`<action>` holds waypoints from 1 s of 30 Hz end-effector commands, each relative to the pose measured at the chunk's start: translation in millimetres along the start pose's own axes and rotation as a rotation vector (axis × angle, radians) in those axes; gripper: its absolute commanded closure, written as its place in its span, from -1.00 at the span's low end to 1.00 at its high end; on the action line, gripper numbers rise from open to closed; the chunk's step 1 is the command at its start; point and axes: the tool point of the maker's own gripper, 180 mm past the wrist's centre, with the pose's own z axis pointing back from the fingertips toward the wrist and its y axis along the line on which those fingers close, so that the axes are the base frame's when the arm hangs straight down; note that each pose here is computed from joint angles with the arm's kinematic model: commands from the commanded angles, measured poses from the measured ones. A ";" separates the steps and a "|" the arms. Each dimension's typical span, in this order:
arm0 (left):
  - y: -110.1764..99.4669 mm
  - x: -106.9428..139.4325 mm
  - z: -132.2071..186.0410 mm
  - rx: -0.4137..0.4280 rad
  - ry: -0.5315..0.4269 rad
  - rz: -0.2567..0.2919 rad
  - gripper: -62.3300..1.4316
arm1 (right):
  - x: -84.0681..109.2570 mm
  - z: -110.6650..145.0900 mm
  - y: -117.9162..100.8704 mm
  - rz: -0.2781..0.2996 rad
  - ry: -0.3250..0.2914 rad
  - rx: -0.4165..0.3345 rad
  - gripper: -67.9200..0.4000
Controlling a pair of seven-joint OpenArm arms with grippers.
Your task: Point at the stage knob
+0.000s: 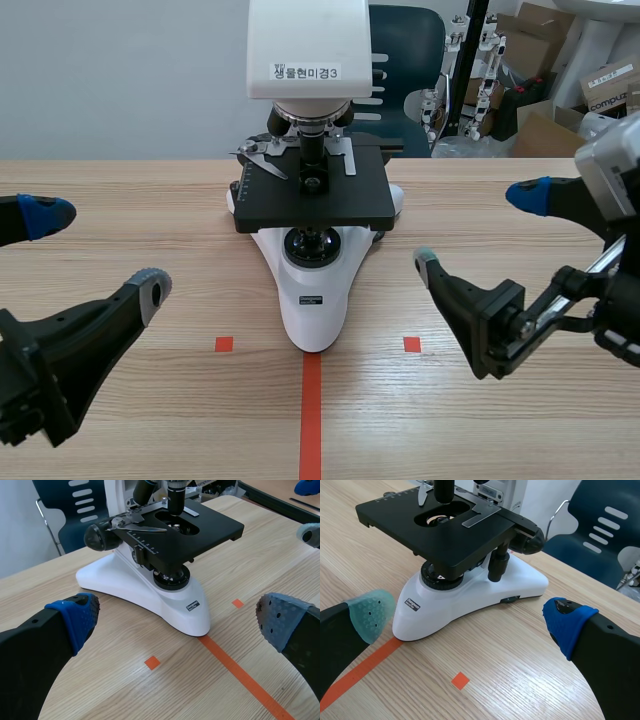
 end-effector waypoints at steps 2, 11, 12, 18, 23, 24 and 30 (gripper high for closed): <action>-2.3 5.0 -0.9 0.000 -0.027 0.018 -1.00 | 7.4 -0.1 -7.9 0.006 -0.027 -0.027 -1.00; -2.3 5.0 -0.9 0.000 -0.027 0.018 -1.00 | 8.7 -0.1 -7.8 0.006 -0.034 -0.026 -1.00; -2.3 5.0 -0.9 0.000 -0.027 0.018 -1.00 | 8.7 -0.1 -7.8 0.006 -0.034 -0.026 -1.00; -2.3 5.0 -0.9 0.000 -0.027 0.018 -1.00 | 8.6 -0.1 -7.8 0.006 -0.033 -0.026 -1.00; -2.3 5.0 -0.9 0.000 -0.027 0.018 -1.00 | 8.7 -0.1 -7.8 0.006 -0.034 -0.026 -1.00; -2.3 5.0 -0.9 0.000 -0.027 0.018 -1.00 | 8.8 -0.1 -7.8 0.006 -0.035 -0.026 -1.00; -2.3 4.9 -0.9 0.000 -0.027 0.018 -1.00 | 9.5 0.0 -7.7 0.006 -0.038 -0.026 -1.00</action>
